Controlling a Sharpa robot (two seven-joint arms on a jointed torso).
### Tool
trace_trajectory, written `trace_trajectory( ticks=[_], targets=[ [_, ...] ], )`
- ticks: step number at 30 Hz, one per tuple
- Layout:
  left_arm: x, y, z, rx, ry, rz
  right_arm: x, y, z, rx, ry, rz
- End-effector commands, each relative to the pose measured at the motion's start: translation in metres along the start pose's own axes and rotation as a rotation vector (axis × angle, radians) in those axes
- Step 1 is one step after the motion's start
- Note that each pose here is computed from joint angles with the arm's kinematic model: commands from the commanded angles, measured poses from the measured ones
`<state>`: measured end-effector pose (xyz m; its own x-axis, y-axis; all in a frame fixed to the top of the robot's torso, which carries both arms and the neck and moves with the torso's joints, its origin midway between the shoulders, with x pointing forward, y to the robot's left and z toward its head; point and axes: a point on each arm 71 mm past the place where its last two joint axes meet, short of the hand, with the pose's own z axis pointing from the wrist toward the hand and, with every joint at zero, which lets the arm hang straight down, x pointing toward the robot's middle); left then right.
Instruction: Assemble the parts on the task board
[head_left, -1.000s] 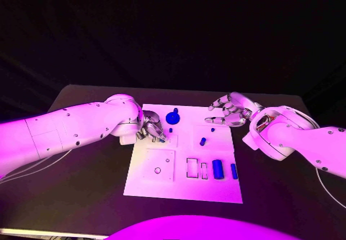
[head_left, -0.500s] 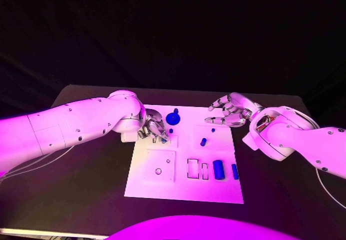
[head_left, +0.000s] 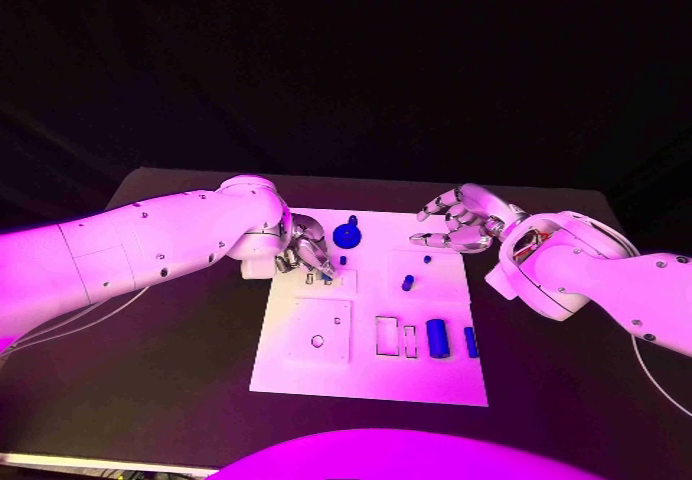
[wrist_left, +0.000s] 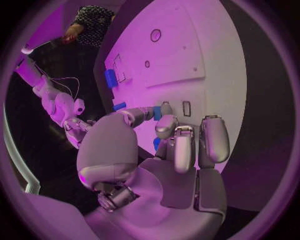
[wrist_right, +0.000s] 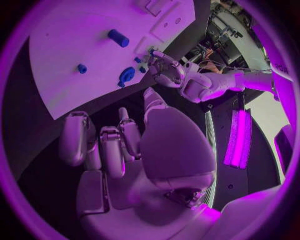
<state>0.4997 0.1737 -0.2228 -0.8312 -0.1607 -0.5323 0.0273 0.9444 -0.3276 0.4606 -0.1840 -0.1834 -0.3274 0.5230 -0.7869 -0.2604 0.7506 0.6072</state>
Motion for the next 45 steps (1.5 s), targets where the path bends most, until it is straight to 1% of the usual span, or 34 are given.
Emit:
trace_trajectory(
  ticks=[1,15,25,33,45],
  targets=[
    [-0.0002,-0.0004,0.0001,-0.01,0.01,0.032,0.0005,0.0006,0.0001,-0.01,0.002,-0.005],
    [-0.0009,-0.0012,0.0032,-0.022,0.027,0.045,0.0006,0.0006,0.0,-0.009,0.003,-0.004],
    [0.0018,-0.0039,0.0057,-0.024,0.052,0.057,0.0008,0.0006,0.0001,-0.009,0.003,-0.005],
    [0.0032,-0.0045,0.006,-0.022,0.065,0.057,0.0007,0.0004,0.0,-0.009,0.003,-0.005],
    [0.0043,-0.0032,0.0058,-0.024,0.078,0.063,0.0006,0.0001,0.0001,-0.008,0.003,-0.005]
  ],
)
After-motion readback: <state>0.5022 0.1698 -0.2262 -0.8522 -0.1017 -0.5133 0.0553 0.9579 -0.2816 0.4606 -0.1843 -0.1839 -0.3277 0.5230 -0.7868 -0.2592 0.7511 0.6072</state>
